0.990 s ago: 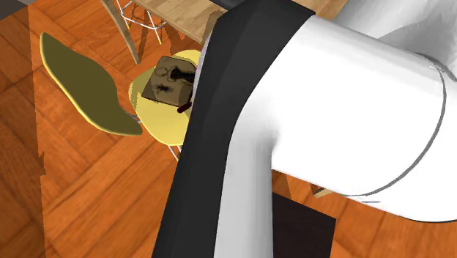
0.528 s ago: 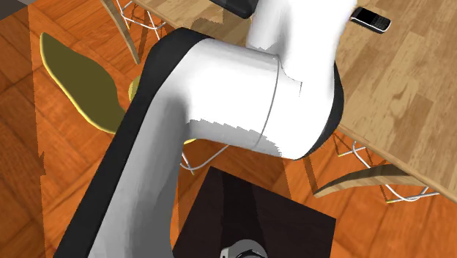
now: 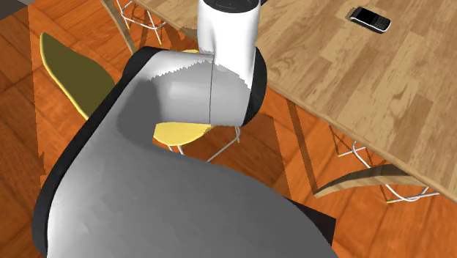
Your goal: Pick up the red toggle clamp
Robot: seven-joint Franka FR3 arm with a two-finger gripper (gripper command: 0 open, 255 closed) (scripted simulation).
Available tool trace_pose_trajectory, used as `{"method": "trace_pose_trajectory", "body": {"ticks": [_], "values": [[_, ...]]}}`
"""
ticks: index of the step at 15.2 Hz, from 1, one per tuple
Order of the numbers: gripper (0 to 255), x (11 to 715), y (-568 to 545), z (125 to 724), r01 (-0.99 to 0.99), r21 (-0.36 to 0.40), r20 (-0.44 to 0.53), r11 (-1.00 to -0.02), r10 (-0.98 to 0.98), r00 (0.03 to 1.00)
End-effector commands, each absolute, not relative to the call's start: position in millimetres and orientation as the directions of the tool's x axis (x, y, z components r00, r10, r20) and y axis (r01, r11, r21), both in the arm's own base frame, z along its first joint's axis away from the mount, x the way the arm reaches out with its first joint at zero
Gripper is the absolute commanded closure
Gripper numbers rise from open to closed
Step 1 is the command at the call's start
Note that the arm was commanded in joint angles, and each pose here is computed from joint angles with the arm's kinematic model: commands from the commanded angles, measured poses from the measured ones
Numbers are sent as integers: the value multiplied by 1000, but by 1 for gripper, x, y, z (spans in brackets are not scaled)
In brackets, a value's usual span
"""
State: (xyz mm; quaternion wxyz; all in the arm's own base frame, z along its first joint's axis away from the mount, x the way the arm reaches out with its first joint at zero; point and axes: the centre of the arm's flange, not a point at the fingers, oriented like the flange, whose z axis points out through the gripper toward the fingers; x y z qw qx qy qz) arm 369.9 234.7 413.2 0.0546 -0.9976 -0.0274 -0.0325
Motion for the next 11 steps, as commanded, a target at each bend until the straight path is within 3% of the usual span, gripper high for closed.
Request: {"method": "trace_pose_trajectory", "body": {"ticks": [1,11], "values": [[0,378,258,399,57,-106,84,-993,48,995],[0,422,354,344,50,-84,152,-995,36,988]]}}
